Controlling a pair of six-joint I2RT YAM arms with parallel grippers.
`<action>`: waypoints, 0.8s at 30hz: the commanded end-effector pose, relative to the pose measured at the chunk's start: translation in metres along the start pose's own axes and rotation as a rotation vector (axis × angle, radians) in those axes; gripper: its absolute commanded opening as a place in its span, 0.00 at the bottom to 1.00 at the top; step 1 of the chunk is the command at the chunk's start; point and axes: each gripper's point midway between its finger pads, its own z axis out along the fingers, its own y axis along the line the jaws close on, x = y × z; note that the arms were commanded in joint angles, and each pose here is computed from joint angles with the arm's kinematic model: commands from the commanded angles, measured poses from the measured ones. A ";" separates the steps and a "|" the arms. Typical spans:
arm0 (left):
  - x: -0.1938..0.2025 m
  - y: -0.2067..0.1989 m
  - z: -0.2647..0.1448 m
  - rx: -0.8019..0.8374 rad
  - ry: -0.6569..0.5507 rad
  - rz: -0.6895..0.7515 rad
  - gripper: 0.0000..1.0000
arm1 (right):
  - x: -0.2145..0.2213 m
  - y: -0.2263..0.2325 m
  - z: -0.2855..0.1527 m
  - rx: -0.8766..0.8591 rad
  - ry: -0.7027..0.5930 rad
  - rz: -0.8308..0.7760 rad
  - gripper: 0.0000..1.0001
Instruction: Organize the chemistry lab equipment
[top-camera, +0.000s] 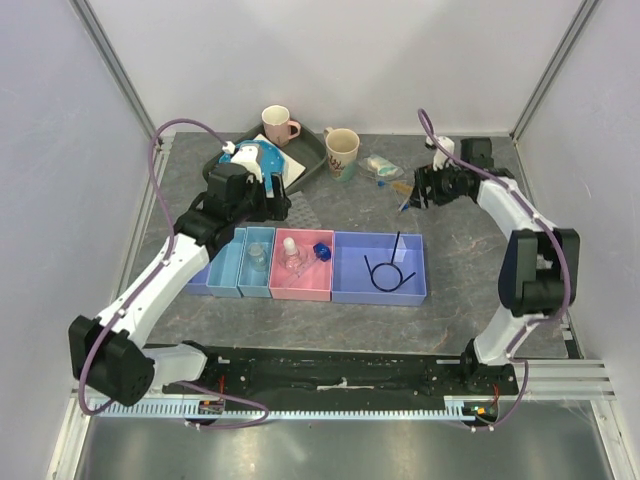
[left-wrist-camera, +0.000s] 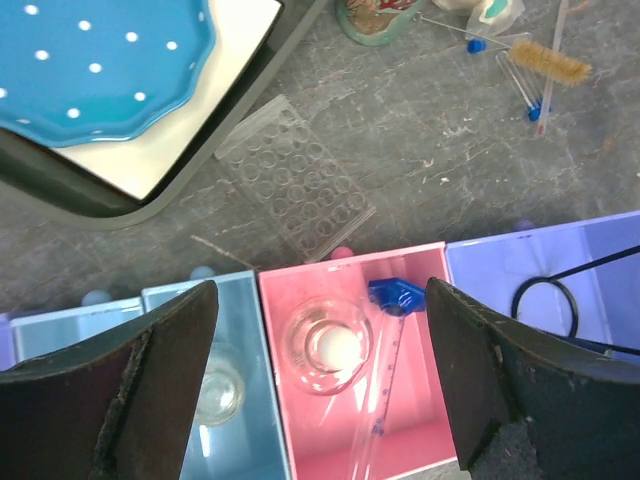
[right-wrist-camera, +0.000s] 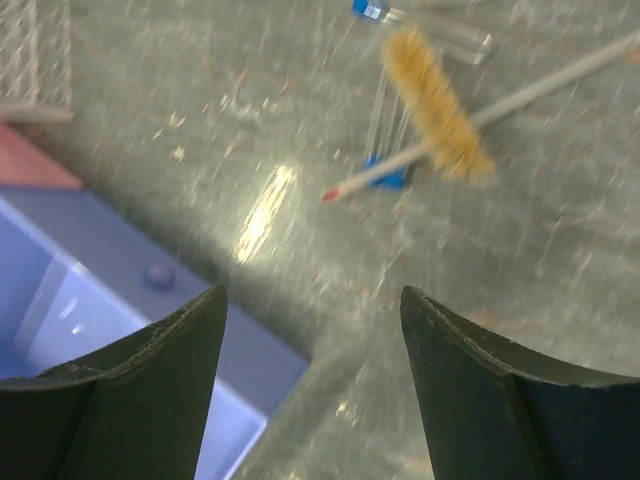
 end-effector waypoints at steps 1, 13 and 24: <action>-0.007 0.016 -0.026 -0.040 -0.095 0.090 0.91 | -0.043 -0.012 0.030 0.138 -0.002 -0.107 0.77; 0.033 0.044 -0.060 -0.110 -0.105 0.155 0.91 | -0.078 -0.026 0.092 0.043 0.225 -0.553 0.62; 0.036 0.047 -0.060 -0.113 -0.115 0.163 0.91 | -0.039 -0.044 0.114 0.069 0.348 -0.560 0.45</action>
